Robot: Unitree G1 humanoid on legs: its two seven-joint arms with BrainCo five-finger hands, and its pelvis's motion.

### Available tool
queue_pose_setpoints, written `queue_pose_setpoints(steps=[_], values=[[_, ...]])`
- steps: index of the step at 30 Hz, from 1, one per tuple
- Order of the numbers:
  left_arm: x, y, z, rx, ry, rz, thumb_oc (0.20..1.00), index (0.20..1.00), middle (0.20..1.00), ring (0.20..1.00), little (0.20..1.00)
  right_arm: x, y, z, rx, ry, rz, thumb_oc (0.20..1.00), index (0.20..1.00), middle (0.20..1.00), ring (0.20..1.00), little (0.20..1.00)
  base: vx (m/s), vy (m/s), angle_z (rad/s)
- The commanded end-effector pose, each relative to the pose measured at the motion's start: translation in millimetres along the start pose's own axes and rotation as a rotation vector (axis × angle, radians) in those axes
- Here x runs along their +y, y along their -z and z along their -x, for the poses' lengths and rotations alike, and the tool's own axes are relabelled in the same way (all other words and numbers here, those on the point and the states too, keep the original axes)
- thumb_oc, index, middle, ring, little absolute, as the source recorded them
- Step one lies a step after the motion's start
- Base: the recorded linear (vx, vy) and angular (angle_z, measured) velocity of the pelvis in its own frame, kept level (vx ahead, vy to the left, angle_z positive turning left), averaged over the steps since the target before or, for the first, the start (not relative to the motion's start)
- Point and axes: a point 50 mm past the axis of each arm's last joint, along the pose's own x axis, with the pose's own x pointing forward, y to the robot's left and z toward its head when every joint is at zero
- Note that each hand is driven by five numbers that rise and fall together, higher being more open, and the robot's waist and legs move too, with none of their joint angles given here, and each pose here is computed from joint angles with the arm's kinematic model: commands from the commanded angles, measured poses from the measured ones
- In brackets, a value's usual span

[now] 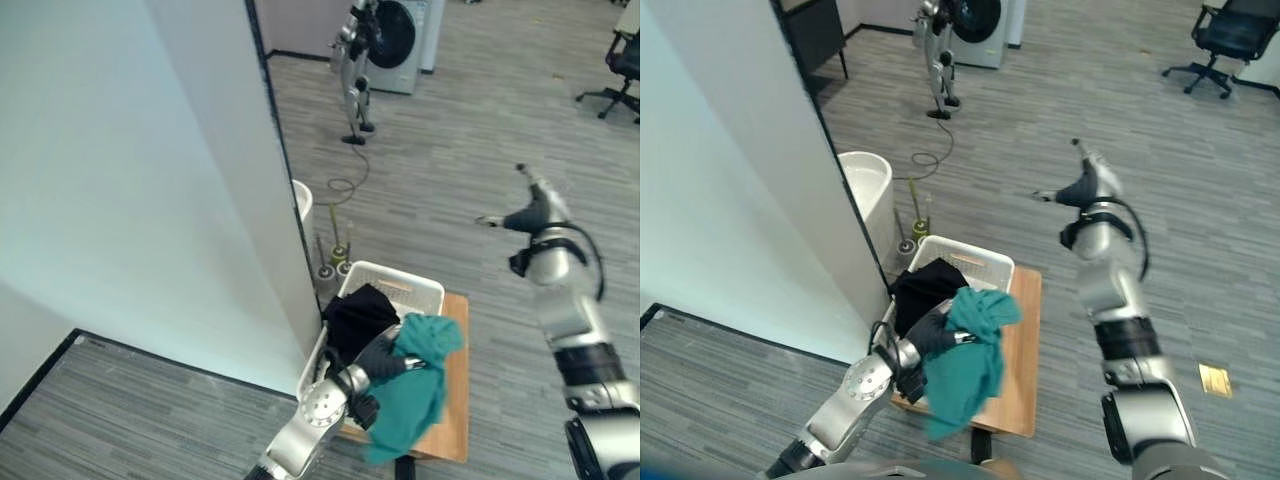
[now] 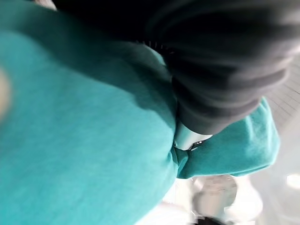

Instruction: Pick up bed clothes into laundry basket.

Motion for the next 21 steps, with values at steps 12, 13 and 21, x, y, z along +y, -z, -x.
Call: queue_pose_setpoints(steps=[12, 13, 21], values=[[89, -54, -12, -0.029, -0.449, -0.637, 0.2, 0.2, 0.2, 0.2, 0.2, -37, 16, 32, -0.029, 0.007, 0.01, 1.0, 1.0, 1.0, 1.0, 1.0, -0.03, 0.006, -0.15], [100, -50, -10, 0.016, -0.492, -0.709, 0.2, 0.2, 0.2, 0.2, 0.2, -31, 19, 36, -0.015, -0.015, 0.003, 1.0, 1.0, 1.0, 1.0, 1.0, 0.0, 0.0, 0.0], [108, 18, -18, 0.303, -0.495, -0.785, 0.2, 0.2, 0.2, 0.2, 0.2, 8, 0, 34, -0.061, -0.11, -0.065, 1.0, 1.0, 1.0, 1.0, 1.0, -0.01, -0.006, -0.14]])
